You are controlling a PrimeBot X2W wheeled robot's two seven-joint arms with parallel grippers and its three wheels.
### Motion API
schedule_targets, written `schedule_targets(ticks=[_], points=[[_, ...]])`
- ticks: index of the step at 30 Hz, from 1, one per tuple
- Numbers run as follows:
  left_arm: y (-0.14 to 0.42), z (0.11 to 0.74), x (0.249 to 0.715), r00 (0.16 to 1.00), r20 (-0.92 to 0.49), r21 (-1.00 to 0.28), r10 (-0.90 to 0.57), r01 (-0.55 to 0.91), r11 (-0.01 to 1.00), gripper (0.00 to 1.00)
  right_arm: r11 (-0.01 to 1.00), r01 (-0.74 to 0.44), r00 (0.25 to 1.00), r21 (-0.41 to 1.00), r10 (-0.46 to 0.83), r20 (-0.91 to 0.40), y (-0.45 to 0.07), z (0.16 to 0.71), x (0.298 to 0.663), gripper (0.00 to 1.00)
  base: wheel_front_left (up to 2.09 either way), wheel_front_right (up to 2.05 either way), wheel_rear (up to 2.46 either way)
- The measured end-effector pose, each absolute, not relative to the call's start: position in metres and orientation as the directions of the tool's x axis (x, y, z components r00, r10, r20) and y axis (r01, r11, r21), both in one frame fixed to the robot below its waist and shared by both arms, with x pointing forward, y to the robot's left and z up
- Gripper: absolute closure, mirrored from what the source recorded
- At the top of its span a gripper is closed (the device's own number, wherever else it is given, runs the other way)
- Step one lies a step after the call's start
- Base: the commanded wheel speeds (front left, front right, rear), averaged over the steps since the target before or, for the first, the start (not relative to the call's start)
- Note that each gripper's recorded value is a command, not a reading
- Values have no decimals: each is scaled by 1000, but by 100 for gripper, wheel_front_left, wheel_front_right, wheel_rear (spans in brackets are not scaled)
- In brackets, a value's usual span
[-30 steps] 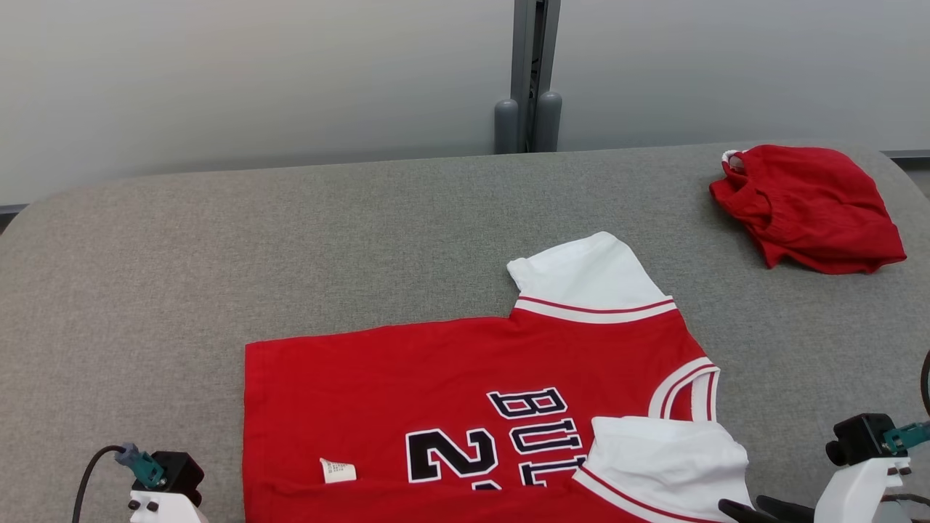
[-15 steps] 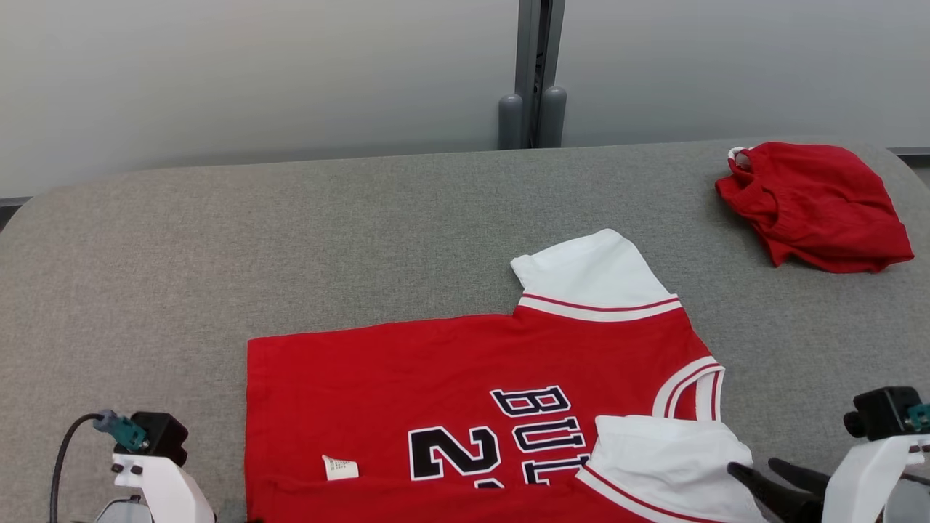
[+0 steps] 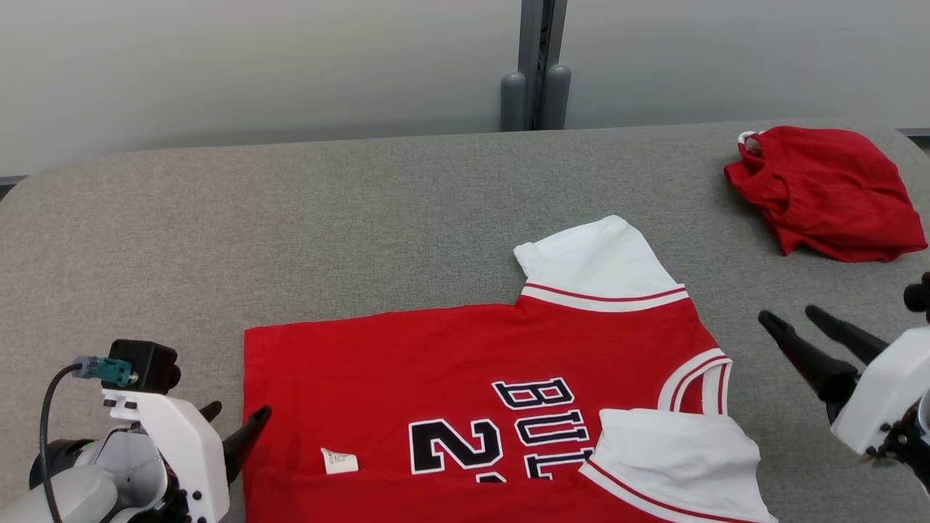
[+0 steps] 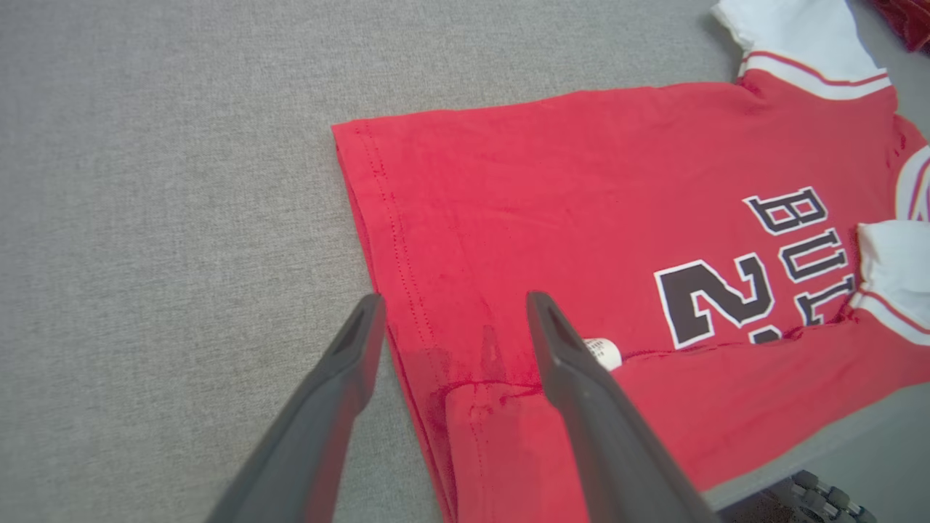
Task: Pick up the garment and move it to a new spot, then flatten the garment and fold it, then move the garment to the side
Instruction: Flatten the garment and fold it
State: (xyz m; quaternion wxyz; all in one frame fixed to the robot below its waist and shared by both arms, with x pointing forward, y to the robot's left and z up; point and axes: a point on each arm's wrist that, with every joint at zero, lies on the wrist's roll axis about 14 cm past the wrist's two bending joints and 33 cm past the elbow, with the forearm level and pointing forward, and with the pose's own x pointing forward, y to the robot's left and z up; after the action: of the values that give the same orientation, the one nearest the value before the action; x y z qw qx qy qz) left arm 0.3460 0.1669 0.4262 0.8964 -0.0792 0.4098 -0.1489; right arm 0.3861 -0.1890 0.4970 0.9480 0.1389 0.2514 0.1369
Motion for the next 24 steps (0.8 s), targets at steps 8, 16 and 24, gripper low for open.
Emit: schedule_targets(ticks=[8, 16, 24], points=[[170, 421, 379, 728, -631, -216, -268, 167, 962, 0, 924, -212, 864, 318, 329, -382, -183, 505, 429, 0, 0, 0, 0], [172, 410, 400, 770, -594, -208, -233, 133, 969, 0, 912, -216, 850, 349, 352, -392, -175, 499, 472, 0, 0, 0, 0], [176, 398, 417, 780, -588, -188, -215, 127, 974, 0, 919, -235, 791, 317, 370, -487, -166, 486, 514, 0, 0, 0, 0]])
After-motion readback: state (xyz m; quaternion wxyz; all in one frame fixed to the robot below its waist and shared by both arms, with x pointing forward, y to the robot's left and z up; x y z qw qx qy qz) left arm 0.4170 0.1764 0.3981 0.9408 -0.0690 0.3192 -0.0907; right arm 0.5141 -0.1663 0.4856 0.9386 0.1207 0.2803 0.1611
